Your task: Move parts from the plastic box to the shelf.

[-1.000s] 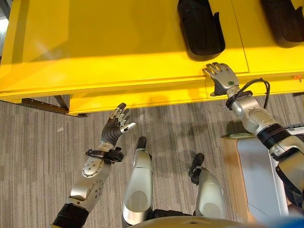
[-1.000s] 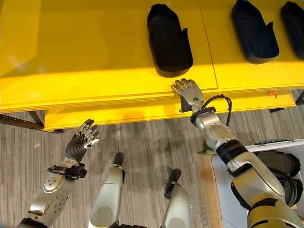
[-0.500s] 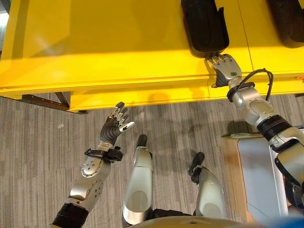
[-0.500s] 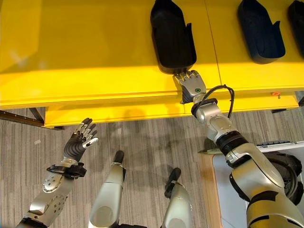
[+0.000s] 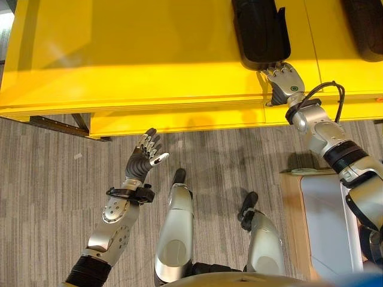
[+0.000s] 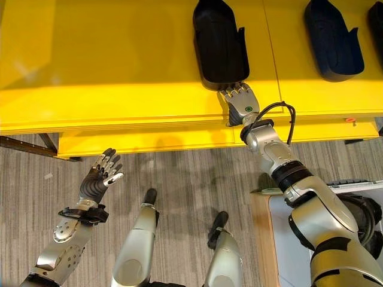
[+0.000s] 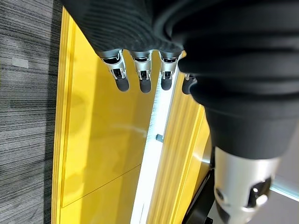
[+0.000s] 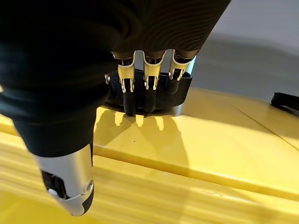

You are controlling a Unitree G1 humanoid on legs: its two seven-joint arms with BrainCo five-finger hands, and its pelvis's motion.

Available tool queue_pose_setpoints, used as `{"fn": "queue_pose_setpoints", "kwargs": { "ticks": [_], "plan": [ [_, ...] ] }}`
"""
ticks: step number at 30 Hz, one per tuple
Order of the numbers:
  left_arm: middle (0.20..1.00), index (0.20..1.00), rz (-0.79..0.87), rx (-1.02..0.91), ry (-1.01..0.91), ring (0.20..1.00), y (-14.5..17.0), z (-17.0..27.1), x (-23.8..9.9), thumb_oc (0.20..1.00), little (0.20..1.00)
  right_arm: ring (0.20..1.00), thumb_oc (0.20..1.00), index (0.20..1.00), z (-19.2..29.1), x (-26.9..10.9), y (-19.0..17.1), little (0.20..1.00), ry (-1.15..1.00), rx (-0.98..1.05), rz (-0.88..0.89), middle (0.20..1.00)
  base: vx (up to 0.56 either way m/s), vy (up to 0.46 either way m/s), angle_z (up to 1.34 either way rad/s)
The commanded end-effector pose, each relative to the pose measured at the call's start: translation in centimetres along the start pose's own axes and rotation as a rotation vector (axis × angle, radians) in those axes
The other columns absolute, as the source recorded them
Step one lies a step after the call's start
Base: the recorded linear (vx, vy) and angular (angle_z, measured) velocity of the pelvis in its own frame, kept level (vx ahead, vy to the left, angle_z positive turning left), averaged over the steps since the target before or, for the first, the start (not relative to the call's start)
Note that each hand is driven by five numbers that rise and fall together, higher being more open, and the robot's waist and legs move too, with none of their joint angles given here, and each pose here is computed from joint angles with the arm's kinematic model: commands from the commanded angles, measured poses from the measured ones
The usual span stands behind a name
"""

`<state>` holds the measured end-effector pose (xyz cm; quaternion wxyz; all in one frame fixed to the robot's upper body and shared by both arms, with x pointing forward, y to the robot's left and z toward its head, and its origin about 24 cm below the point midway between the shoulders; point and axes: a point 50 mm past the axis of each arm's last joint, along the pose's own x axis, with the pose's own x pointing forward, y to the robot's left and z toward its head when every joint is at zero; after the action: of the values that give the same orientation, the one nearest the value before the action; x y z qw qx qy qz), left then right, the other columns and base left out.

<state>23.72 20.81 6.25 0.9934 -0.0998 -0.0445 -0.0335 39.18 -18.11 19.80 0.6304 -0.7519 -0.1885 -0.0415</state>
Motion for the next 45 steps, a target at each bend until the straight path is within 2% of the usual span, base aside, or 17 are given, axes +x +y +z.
{"fn": "queue_pose_setpoints", "kwargs": {
  "ticks": [1,45],
  "plan": [
    [1.0,1.0,-0.021,-0.007,-0.13,1.0,-0.3,2.5,-0.6,1.0,1.0,1.0,1.0,1.0,-1.5,1.6,-3.7,1.0,0.044,-0.046,-0.116,1.0,0.0,0.0,0.0],
    [1.0,1.0,-0.009,-0.002,-0.144,1.0,0.1,3.0,-0.7,1.0,1.0,1.0,1.0,1.0,-3.1,3.7,-7.9,1.0,0.108,-0.108,-0.186,1.0,0.0,0.0,0.0]
  ]
}}
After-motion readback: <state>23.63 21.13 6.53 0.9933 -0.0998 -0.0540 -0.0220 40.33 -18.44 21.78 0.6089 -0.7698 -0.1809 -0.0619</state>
